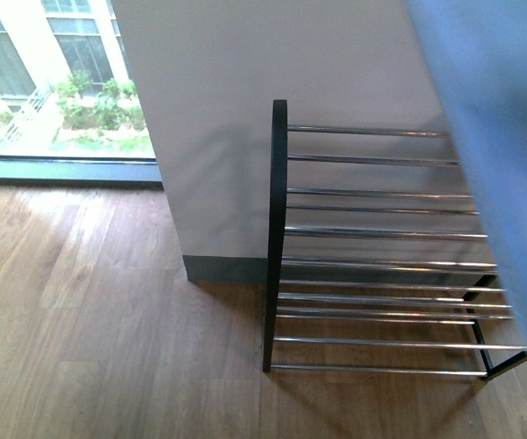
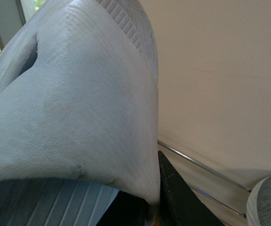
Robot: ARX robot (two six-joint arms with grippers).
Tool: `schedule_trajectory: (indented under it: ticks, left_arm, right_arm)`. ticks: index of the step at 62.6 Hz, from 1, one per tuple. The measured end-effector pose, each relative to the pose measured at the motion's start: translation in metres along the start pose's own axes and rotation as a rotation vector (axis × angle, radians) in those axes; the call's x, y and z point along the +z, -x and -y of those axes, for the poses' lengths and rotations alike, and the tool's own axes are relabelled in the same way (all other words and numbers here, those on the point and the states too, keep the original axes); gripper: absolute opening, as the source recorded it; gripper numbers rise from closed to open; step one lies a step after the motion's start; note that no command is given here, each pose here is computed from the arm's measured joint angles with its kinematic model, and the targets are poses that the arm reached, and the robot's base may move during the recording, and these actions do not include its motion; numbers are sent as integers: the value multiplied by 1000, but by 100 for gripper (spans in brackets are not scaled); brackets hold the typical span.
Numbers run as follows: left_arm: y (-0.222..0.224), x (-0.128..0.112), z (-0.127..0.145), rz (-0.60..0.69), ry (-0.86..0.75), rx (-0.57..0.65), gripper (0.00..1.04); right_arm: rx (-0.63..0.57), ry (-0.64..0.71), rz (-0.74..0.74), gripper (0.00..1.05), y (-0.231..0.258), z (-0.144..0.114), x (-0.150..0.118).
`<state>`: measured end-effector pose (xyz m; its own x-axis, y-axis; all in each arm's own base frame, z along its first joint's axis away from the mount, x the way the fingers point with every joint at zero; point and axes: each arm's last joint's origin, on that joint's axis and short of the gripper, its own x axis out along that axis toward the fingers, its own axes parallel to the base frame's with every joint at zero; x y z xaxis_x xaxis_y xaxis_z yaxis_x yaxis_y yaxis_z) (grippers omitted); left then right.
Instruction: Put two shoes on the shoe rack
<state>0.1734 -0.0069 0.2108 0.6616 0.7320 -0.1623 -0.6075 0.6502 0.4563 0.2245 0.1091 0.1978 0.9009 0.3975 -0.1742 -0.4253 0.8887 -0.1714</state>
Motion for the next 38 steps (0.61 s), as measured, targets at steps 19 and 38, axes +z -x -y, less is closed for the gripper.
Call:
schedule_trajectory:
  ticks: [19,38]
  left_arm:
    - [0,0,0,0,0,0,2]
    - [0,0,0,0,0,0,2]
  right_arm:
    - [-131,109,-249,1,-79,14,-68]
    - [-345,282,-327,1,-131,56,-97]
